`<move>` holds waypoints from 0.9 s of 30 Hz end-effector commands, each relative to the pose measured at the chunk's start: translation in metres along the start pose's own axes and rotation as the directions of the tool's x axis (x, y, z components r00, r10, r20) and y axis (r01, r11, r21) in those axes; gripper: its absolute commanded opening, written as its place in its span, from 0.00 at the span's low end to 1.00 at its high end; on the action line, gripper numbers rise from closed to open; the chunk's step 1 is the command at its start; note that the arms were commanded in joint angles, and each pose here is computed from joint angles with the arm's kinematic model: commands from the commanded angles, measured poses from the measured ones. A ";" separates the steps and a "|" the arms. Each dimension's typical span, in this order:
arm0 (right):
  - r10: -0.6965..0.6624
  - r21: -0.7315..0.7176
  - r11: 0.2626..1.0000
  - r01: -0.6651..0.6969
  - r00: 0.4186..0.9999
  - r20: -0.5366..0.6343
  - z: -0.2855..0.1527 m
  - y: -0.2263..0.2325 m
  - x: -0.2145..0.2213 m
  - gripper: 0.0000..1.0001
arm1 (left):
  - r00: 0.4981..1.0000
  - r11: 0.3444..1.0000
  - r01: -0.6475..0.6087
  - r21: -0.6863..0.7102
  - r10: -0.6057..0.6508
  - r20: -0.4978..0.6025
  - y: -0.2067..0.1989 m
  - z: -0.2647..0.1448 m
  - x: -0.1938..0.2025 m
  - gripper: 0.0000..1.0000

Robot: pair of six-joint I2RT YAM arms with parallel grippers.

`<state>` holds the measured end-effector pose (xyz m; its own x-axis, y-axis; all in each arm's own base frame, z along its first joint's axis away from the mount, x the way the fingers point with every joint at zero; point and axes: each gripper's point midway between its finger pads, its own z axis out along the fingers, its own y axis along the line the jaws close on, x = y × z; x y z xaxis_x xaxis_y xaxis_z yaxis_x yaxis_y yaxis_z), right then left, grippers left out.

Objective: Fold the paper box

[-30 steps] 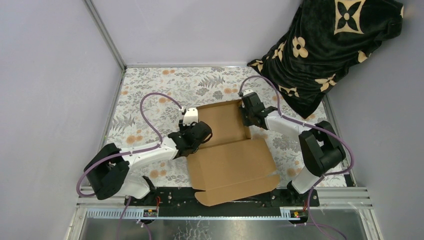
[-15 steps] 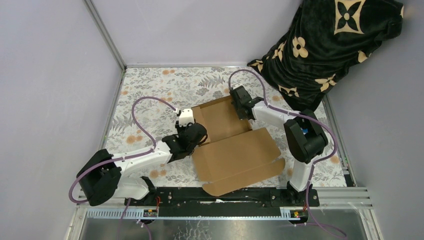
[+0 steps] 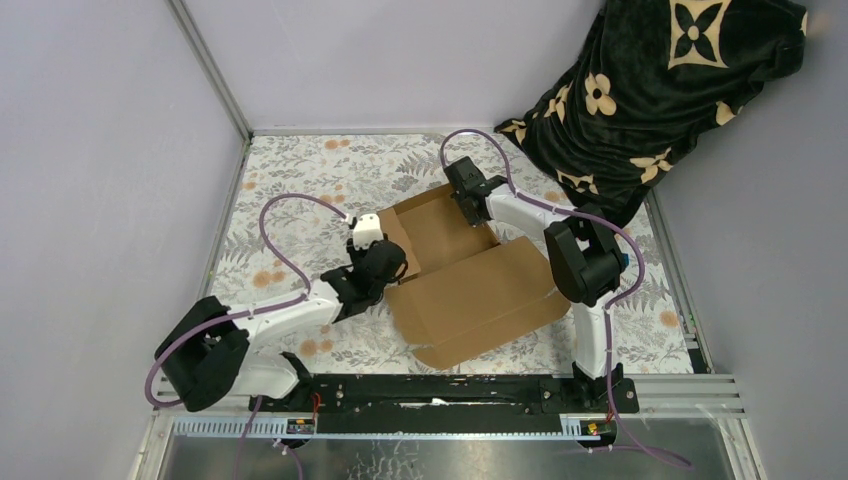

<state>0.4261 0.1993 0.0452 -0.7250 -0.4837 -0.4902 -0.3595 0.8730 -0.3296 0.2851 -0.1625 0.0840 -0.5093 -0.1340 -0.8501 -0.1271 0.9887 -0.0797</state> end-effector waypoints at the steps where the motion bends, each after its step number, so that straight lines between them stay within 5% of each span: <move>1: -0.052 0.063 0.997 0.055 0.998 -0.047 0.002 -0.010 0.008 0.00 | 0.999 0.999 0.033 -0.018 -0.033 0.009 0.006 0.026 -0.012 0.47; 9: -0.025 0.059 0.998 0.028 0.999 -0.045 -0.001 -0.008 0.017 0.00 | 0.995 0.995 0.095 0.037 -0.095 -0.009 0.001 0.050 -0.028 0.48; 19: -0.012 0.027 1.000 0.013 0.999 -0.030 0.001 -0.001 0.020 0.00 | 0.983 0.976 0.176 0.129 -0.181 0.024 0.000 0.014 -0.055 0.49; 27: -0.006 0.016 1.000 0.006 1.000 -0.025 0.001 0.000 0.021 0.00 | 0.986 0.977 0.165 0.135 -0.162 -0.032 -0.006 0.023 -0.037 0.49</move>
<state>0.4236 0.1983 0.0444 -0.7189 -0.4683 -0.5137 -0.3462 0.8820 -0.3196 0.3227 -0.1563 0.1115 -0.4917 -0.2825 -0.8237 -0.0968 0.9578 -0.2707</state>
